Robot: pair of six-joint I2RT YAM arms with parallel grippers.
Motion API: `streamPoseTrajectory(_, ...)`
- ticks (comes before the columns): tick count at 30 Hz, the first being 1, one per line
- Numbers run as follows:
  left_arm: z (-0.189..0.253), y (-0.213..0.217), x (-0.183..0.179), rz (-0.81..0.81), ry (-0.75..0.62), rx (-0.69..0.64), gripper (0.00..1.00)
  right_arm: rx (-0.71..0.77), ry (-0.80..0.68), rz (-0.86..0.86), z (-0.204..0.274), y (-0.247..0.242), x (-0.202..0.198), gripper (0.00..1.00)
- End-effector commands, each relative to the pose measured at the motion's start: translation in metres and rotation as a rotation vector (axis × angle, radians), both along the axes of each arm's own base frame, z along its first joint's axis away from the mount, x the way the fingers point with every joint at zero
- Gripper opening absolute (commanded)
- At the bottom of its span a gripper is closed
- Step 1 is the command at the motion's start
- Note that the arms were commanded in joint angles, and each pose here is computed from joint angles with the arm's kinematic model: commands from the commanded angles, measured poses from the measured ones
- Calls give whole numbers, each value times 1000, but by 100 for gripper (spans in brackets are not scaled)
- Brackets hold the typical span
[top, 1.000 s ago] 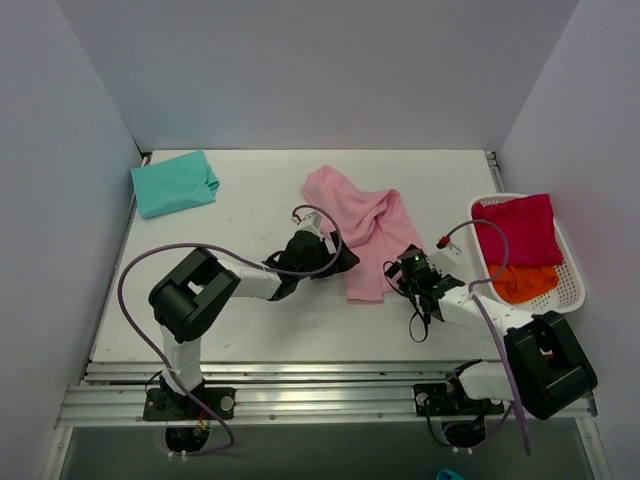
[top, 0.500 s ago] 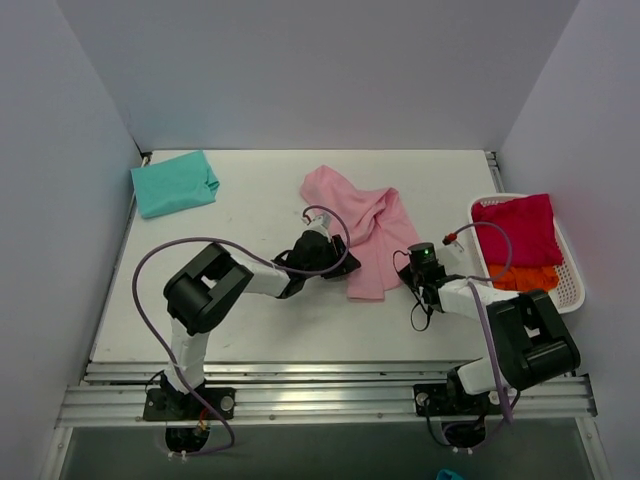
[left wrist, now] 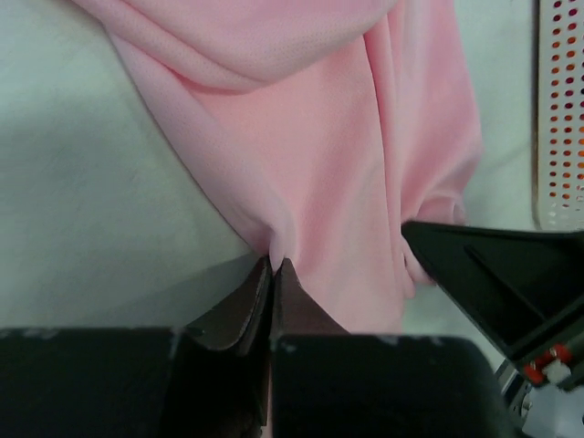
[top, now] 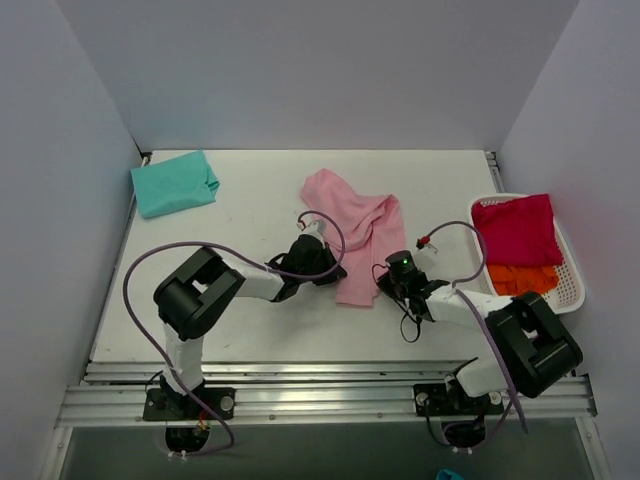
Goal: Fold and stack the t-shirts
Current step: Fold the tshirt
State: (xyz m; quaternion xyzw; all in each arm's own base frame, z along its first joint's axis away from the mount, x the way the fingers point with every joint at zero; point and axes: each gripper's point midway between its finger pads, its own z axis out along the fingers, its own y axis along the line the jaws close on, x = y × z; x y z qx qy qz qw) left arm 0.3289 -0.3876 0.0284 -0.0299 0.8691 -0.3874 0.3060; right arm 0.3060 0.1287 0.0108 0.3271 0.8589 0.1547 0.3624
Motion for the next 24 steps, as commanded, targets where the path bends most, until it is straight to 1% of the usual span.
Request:
streamPoseTrajectory(1, 18, 29, -13, 33, -30, 69, 3, -67, 18, 20, 7, 12, -32, 0)
streamPoseTrajectory(2, 32, 33, -21, 29, -41, 60, 3, -54, 8, 51, 14, 26, -44, 0)
streamPoseTrajectory(3, 23, 44, -34, 24, -20, 84, 3, -67, -8, 44, 18, 28, -48, 0)
streamPoseTrajectory(4, 36, 53, -35, 55, -49, 85, 3, -79, -3, 53, 19, 30, -56, 0)
streamPoseTrajectory(5, 25, 63, -52, 45, -19, 125, 3, -50, -27, 89, 26, 47, -69, 0)
streamPoseTrajectory(6, 25, 68, -59, 45, -18, 134, 3, -62, -46, 83, 29, 48, -73, 0)
streamPoseTrajectory(7, 38, 72, -65, 51, -35, 117, 3, -61, -48, 93, 29, 53, -80, 0)
streamPoseTrajectory(8, 36, 75, -76, 55, -30, 130, 3, -50, -38, 81, 28, 54, -89, 0)
streamPoseTrajectory(9, 28, 86, -89, 60, -15, 149, 3, -47, -45, 122, 29, 65, -101, 0)
streamPoseTrajectory(10, 41, 88, -96, 64, -37, 125, 3, -88, -32, 119, 24, 59, -110, 0)
streamPoseTrajectory(11, 37, 96, -103, 83, -35, 153, 3, -86, -34, 123, 23, 61, -115, 0)
streamPoseTrajectory(12, 38, 96, -114, 76, -32, 153, 3, -71, -30, 109, 22, 63, -121, 0)
streamPoseTrajectory(14, 36, 109, -129, 84, -21, 172, 4, -98, -20, 147, 17, 66, -138, 0)
streamPoseTrajectory(15, 36, 112, -134, 93, -13, 166, 5, -86, -16, 139, 17, 68, -142, 16)
streamPoseTrajectory(16, 37, 115, -143, 83, -12, 159, 13, -110, -6, 167, 15, 68, -153, 34)
streamPoseTrajectory(17, 33, 119, -150, 78, 4, 171, 21, -127, -16, 163, 15, 67, -156, 69)
streamPoseTrajectory(18, 33, 121, -155, 85, 13, 162, 35, -137, -19, 163, 16, 66, -160, 86)
streamPoseTrajectory(19, 39, 121, -162, 75, 8, 144, 52, -146, -21, 148, 20, 63, -164, 93)
streamPoseTrajectory(20, 31, 127, -169, 71, 24, 171, 80, -157, -35, 169, 23, 66, -169, 95)
streamPoseTrajectory(21, 30, 131, -174, 73, 34, 183, 91, -170, -58, 163, 28, 65, -169, 95)
streamPoseTrajectory(22, 36, 134, -176, 86, 14, 182, 97, -179, -67, 167, 37, 67, -172, 96)
streamPoseTrajectory(24, 36, 143, -178, 103, 13, 213, 97, -198, -117, 169, 52, 72, -167, 96)
